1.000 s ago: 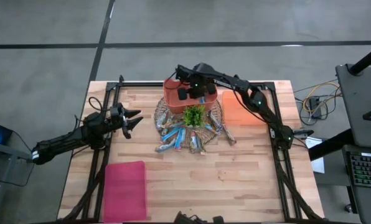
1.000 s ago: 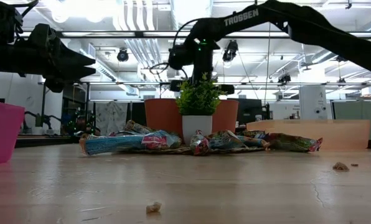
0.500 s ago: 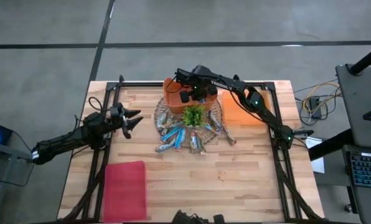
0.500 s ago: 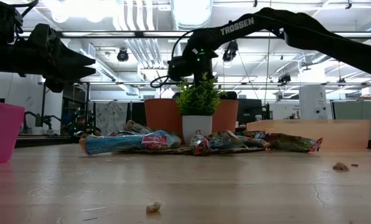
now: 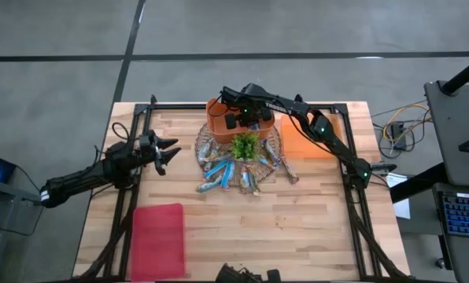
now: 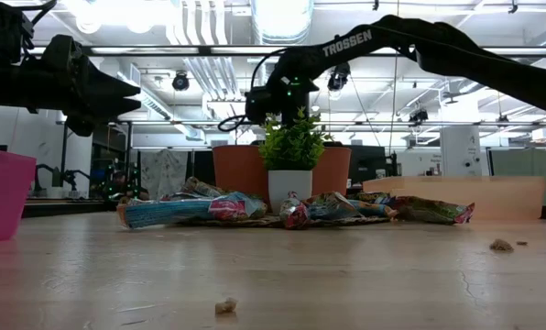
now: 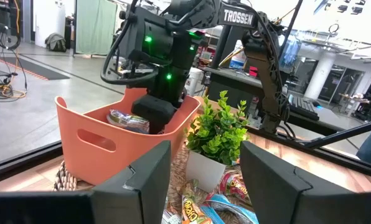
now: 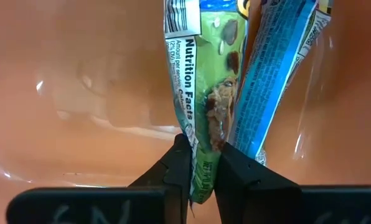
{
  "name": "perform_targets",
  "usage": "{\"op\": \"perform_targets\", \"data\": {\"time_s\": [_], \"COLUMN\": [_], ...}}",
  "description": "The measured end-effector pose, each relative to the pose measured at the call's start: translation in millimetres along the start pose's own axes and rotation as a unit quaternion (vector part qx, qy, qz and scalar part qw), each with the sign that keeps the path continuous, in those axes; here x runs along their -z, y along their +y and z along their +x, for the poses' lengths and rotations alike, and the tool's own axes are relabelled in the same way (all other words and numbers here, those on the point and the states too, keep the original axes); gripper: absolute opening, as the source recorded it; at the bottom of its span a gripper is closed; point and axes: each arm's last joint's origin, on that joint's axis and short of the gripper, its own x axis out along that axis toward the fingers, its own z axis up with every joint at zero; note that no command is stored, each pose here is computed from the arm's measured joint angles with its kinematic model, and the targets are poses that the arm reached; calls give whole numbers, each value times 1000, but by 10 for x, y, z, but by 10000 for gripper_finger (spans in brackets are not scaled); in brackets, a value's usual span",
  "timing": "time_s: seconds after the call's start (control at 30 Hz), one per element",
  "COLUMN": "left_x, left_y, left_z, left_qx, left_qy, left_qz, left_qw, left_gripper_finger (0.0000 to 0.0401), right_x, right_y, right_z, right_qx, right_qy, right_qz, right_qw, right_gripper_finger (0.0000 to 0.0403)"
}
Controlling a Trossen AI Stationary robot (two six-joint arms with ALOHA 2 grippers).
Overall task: Pick and place Granola Bars by type
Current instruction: Put the blue granola bar into the dark orange bin
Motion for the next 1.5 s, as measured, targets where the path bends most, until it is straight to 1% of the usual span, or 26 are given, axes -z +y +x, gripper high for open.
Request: {"op": "perform_targets", "data": {"time_s": [0.2, 0.43, 0.6, 0.73, 0.83, 1.07, 1.37, 1.43, 1.5], "left_x": [1, 0, 1, 0, 1, 0, 0, 0, 0], "left_y": [0, 0, 1, 0, 0, 0, 0, 0, 0], "left_z": [0, 0, 0, 0, 0, 0, 0, 0, 0], "left_qx": [0, 0, 0, 0, 0, 0, 0, 0, 0], "left_qy": [0, 0, 0, 0, 0, 0, 0, 0, 0], "left_qz": [0, 0, 0, 0, 0, 0, 0, 0, 0], "left_qw": [1000, 1000, 1000, 1000, 1000, 1000, 1000, 1000, 1000], "left_gripper_finger": [174, 174, 174, 174, 174, 174, 174, 174, 174], "right_x": [-4, -4, -18, -21, -4, 209, 530, 647, 806], "right_y": [0, -4, -44, -87, -114, -92, -72, -77, -93], "right_z": [4, -22, -257, -423, -573, -951, -1409, -1519, -1612], "right_qx": [-1, -9, -15, -10, -18, -51, -75, -79, -71], "right_qy": [0, 6, -32, -61, -75, -90, -136, -137, -128], "right_qz": [-1, -18, -53, -72, -90, -161, -221, -243, -274], "right_qw": [1000, 1000, 998, 995, 993, 982, 963, 957, 951], "right_gripper_finger": [70, 111, 134, 145, 151, 175, 249, 264, 278]}}
